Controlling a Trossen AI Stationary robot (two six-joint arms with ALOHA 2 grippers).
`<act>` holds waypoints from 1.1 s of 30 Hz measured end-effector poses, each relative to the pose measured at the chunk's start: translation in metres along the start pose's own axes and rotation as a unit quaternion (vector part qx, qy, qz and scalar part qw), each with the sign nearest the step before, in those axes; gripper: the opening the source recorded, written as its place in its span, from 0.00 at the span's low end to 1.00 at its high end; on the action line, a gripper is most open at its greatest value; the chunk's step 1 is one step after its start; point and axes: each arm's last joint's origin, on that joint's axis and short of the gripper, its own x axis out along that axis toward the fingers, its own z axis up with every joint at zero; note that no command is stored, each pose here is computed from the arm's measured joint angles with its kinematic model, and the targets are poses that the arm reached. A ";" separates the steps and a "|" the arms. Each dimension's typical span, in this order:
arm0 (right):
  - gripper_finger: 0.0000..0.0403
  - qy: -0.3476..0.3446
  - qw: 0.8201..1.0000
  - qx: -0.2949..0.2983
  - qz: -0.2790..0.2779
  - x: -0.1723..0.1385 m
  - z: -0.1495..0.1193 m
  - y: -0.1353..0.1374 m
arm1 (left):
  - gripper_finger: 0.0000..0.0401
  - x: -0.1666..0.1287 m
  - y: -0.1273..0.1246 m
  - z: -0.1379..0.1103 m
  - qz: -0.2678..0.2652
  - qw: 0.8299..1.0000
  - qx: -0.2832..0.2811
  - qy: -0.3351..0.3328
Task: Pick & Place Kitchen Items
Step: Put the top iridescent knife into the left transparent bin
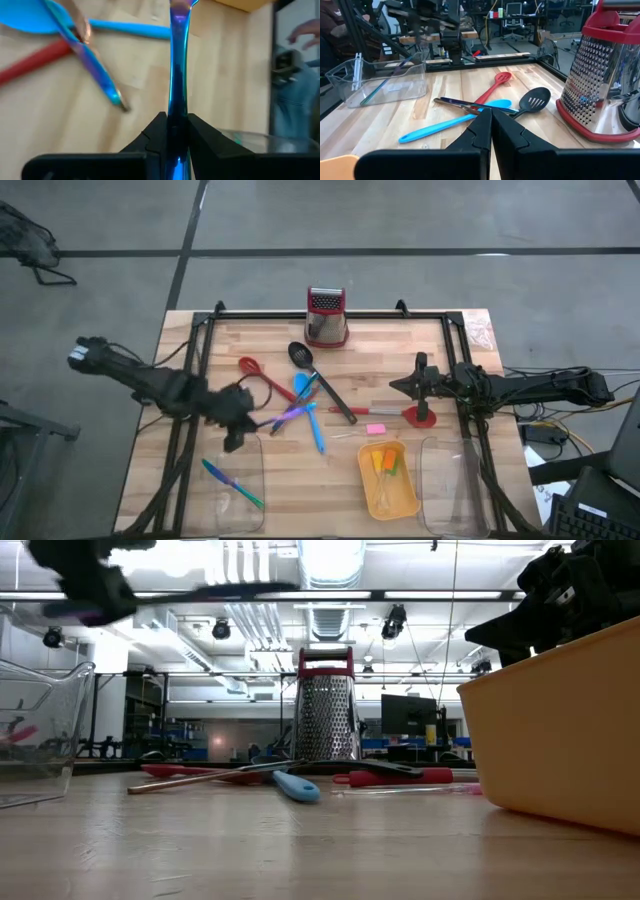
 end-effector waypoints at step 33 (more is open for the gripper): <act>0.02 0.000 1.000 0.000 0.000 0.000 0.000 0.000 | 0.14 -0.010 -0.064 -0.109 0.031 0.891 0.451 0.048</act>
